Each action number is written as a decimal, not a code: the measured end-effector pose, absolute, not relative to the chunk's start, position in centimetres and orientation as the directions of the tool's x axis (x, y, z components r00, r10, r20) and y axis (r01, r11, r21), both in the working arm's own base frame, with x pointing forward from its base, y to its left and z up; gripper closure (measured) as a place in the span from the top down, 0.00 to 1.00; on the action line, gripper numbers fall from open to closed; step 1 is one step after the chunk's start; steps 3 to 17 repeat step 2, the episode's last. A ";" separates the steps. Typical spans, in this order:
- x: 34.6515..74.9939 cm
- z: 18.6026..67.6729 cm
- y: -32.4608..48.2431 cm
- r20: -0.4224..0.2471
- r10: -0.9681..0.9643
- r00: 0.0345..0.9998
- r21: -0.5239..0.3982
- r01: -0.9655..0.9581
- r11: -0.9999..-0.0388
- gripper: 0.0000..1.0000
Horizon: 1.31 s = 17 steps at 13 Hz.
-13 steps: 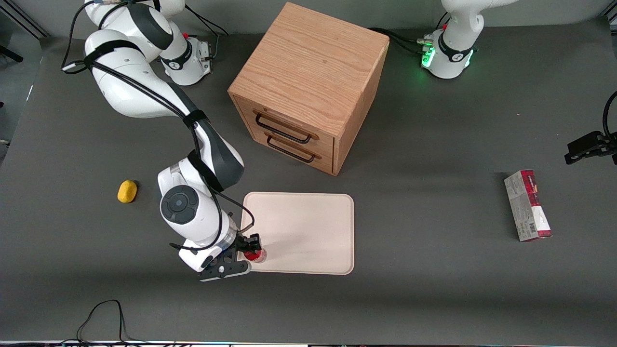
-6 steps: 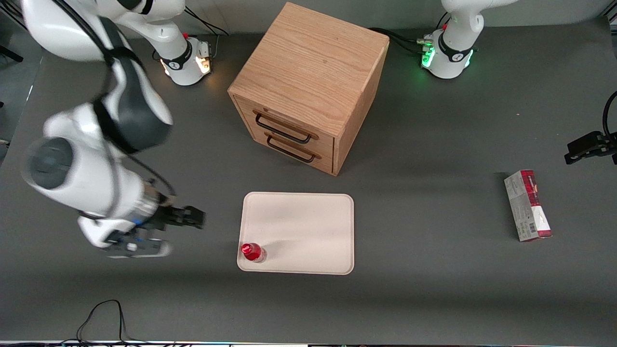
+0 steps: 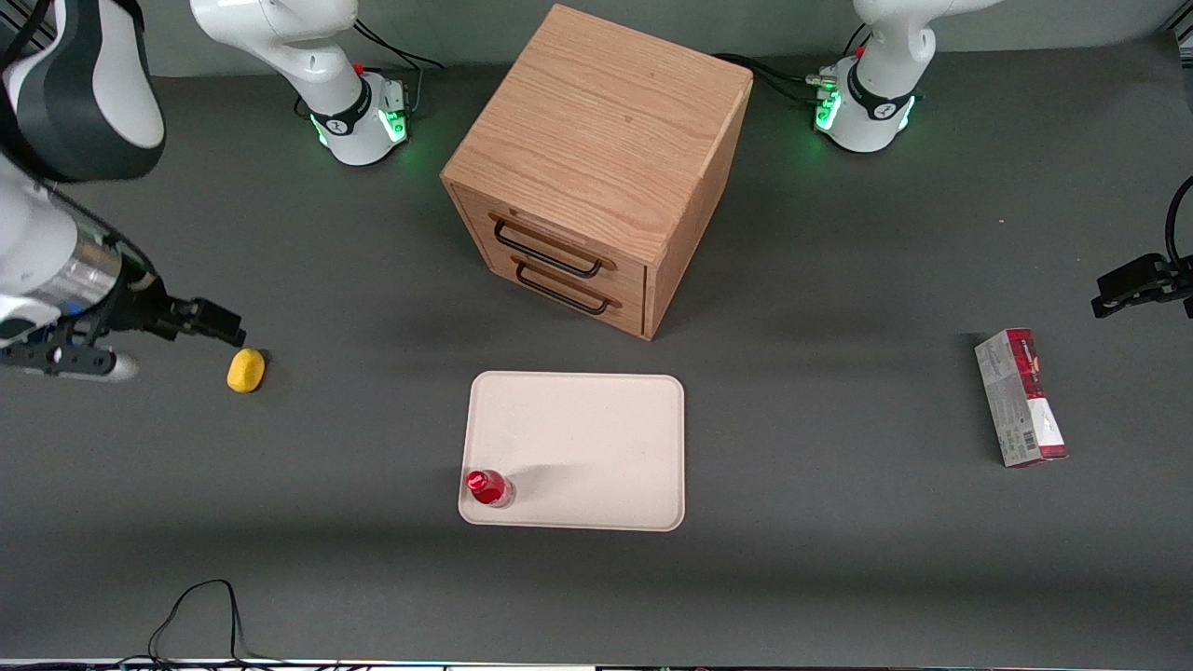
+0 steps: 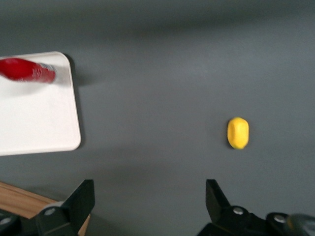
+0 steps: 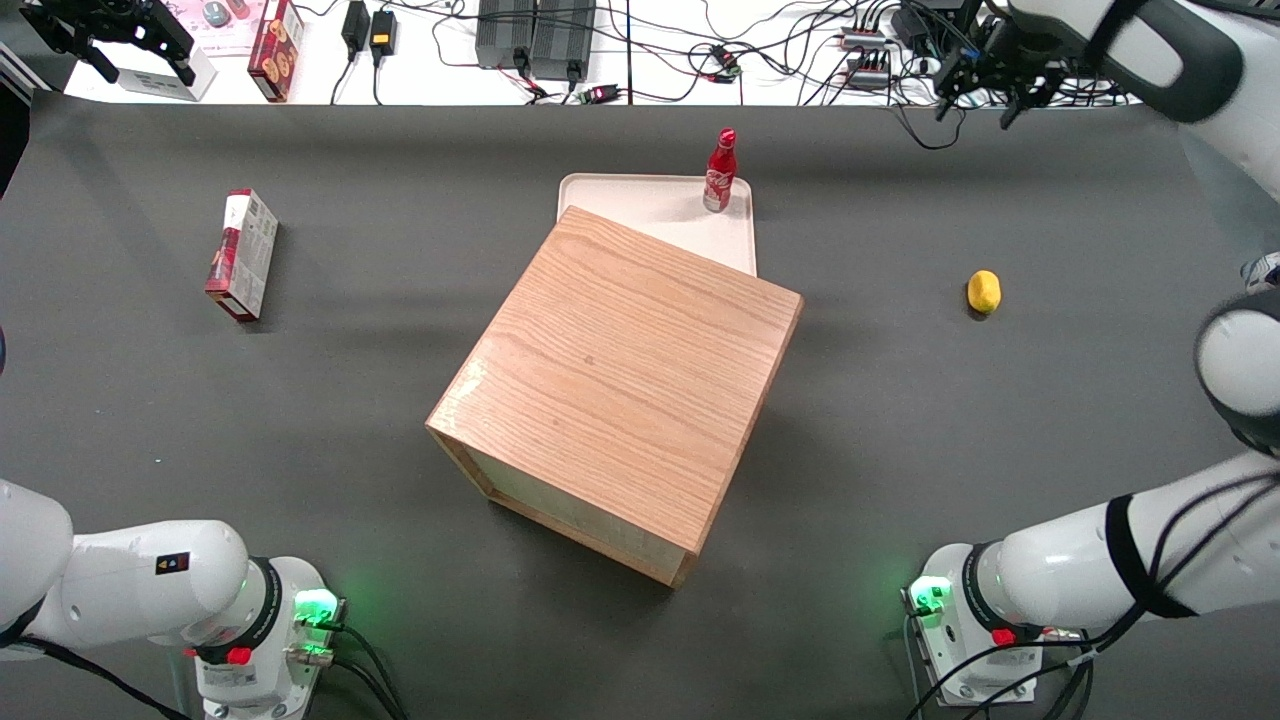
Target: Place coke bottle on tray
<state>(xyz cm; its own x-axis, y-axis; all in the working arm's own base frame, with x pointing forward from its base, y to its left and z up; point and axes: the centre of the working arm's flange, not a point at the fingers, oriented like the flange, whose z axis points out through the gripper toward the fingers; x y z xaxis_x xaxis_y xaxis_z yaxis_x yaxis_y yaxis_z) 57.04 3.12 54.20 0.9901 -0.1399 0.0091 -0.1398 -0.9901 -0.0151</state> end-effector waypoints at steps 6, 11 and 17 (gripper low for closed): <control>55.7 55.5 3.4 0.025 -0.132 0.991 -0.008 -0.131 -0.991 1.00; 55.7 55.5 3.4 0.025 -0.132 0.991 -0.008 -0.131 -0.991 1.00; 55.7 55.5 3.4 0.025 -0.132 0.991 -0.008 -0.131 -0.991 1.00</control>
